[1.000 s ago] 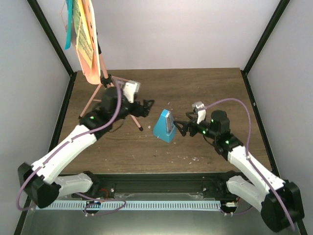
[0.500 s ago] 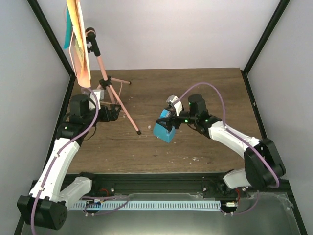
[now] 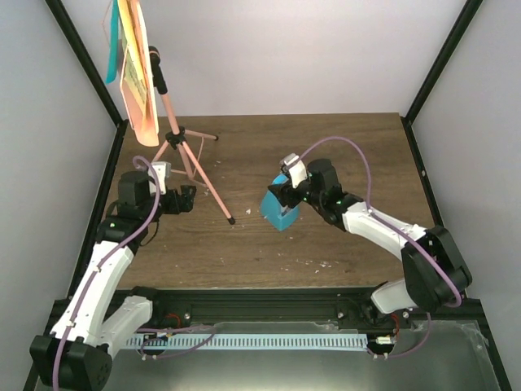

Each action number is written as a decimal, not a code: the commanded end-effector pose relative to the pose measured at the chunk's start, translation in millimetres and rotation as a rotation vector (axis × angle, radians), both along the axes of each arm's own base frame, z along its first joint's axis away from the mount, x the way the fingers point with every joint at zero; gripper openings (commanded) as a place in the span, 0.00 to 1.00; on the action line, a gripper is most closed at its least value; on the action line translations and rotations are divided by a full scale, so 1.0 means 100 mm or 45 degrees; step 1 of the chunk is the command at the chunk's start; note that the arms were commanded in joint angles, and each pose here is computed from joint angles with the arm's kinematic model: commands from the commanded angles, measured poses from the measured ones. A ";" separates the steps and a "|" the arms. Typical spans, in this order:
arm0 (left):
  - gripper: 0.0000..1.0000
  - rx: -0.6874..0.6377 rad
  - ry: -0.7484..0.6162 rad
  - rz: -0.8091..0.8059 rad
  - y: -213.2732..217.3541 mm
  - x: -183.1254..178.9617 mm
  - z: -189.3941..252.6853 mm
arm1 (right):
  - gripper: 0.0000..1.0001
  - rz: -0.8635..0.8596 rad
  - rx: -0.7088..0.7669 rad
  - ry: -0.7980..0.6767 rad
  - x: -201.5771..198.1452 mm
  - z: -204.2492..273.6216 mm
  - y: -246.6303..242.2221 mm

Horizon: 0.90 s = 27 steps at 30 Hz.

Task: Pack up the instrument practice props

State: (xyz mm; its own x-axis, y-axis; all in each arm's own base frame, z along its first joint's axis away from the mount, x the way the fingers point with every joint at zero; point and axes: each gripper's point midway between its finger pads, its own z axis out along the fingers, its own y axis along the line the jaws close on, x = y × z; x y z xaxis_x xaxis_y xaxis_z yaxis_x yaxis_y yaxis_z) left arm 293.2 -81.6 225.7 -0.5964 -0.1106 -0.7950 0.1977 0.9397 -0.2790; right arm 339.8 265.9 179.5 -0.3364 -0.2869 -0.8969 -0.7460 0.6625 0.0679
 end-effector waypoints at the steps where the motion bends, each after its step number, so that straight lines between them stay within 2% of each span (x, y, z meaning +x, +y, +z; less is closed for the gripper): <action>1: 0.97 0.033 -0.043 0.050 0.09 -0.01 0.01 | 0.68 -0.412 -0.124 -0.009 0.36 -0.20 -0.49; 5: 0.97 0.000 -0.029 0.062 0.09 -0.04 0.01 | 0.67 -0.687 -0.114 0.034 0.58 -0.25 -1.01; 8: 0.98 -0.089 -0.026 0.064 0.04 -0.07 0.06 | 0.68 -0.858 -0.113 0.051 0.71 -0.29 -1.43; 13: 0.98 -0.287 -0.031 0.043 -0.11 -0.13 0.12 | 0.69 -1.051 -0.088 0.097 0.85 -0.37 -2.02; 19: 0.98 -0.454 0.015 0.022 -0.23 -0.17 -0.02 | 0.70 -1.199 -0.014 0.184 0.94 -0.37 -2.52; 21: 0.97 -0.487 0.034 0.020 -0.25 -0.17 -0.06 | 0.77 -1.191 0.016 0.153 0.94 -0.23 -2.55; 24: 0.98 -0.534 0.034 0.004 -0.29 -0.16 -0.05 | 0.96 -1.159 0.037 0.100 0.93 0.01 -2.52; 27: 0.98 -0.595 -0.006 -0.062 -0.38 -0.11 0.03 | 1.00 -1.147 0.063 0.056 0.92 0.31 -2.51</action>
State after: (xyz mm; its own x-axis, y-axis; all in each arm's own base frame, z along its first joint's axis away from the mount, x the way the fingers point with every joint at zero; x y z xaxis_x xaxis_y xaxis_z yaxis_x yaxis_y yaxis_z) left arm 274.6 -106.8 207.5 -0.6355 -0.3927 -0.6647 0.1538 0.7793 -0.6074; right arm 427.1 10.2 149.2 -0.5337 0.1395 -0.8341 0.0960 0.9899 0.1041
